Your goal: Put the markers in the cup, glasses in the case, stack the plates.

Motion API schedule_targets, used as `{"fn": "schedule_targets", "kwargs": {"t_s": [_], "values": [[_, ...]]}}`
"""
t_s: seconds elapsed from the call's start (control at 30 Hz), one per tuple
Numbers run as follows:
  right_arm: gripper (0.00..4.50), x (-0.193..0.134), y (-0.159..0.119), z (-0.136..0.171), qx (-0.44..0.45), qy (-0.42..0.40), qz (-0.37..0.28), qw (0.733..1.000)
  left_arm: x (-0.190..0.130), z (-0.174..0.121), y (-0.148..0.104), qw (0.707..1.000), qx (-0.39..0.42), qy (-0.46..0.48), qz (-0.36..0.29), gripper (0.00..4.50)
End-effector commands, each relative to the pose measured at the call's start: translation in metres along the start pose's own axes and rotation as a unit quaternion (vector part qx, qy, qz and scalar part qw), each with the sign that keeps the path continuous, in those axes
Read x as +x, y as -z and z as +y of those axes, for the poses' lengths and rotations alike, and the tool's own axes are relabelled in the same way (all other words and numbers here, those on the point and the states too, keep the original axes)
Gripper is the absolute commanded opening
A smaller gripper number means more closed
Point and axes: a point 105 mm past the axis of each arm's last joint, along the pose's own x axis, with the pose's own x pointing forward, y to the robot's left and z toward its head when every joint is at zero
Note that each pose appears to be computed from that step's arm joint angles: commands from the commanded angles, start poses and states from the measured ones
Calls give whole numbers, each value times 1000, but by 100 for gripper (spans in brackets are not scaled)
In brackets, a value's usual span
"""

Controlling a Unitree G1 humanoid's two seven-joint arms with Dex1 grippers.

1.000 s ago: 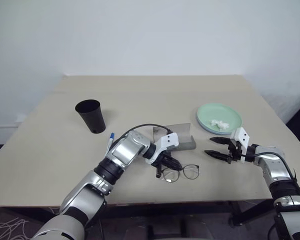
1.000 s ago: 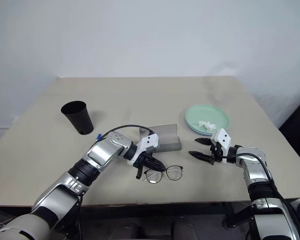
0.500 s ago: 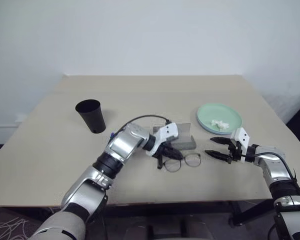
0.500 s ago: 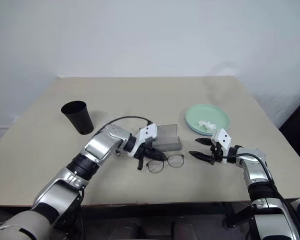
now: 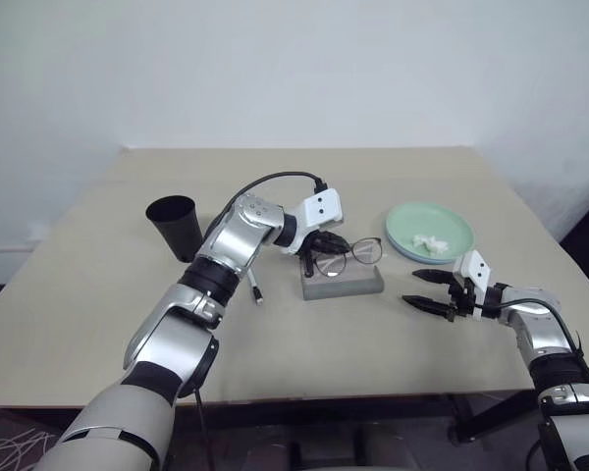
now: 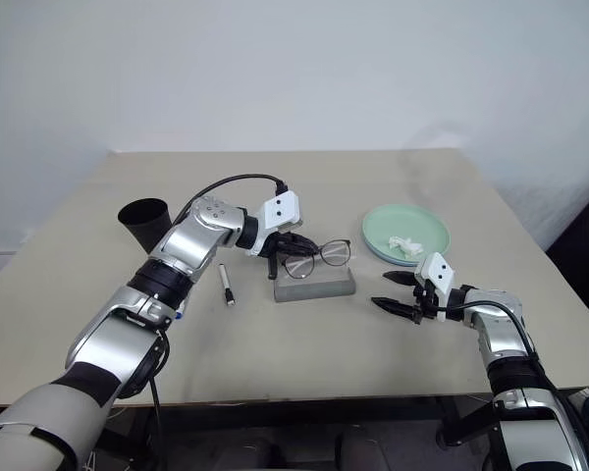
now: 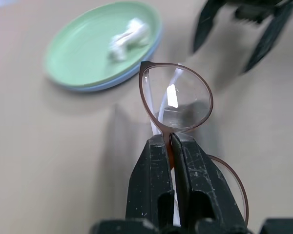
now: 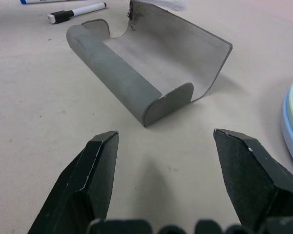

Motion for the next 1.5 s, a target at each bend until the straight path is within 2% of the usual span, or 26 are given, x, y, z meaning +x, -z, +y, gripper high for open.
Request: {"fn": "schedule_targets", "kwargs": {"t_s": [0.03, 0.17, 0.3, 0.7, 1.3, 1.5], "values": [[336, 0, -18, -8, -30, 9, -21, 999, 5, 9, -14, 999, 50, -15, -16, 4], [336, 1, -19, -7, -31, 9, -23, 999, 16, 6, -11, 996, 86, -11, -8, 4], [336, 0, -18, -4, -29, 14, -26, 999, 28, 6, -1, 988, 148, -31, 31, 4], [336, -1, -16, -4, -26, 21, -26, 999, 38, -8, 17, 979, 193, -3, 61, 4], [336, 1, -17, -7, -29, 17, -22, 999, 27, -41, 43, 983, 111, 123, 72, 4], [336, 2, -17, -7, -30, 17, -23, 999, 23, -47, 40, 984, 76, 148, 56, 4]]}}
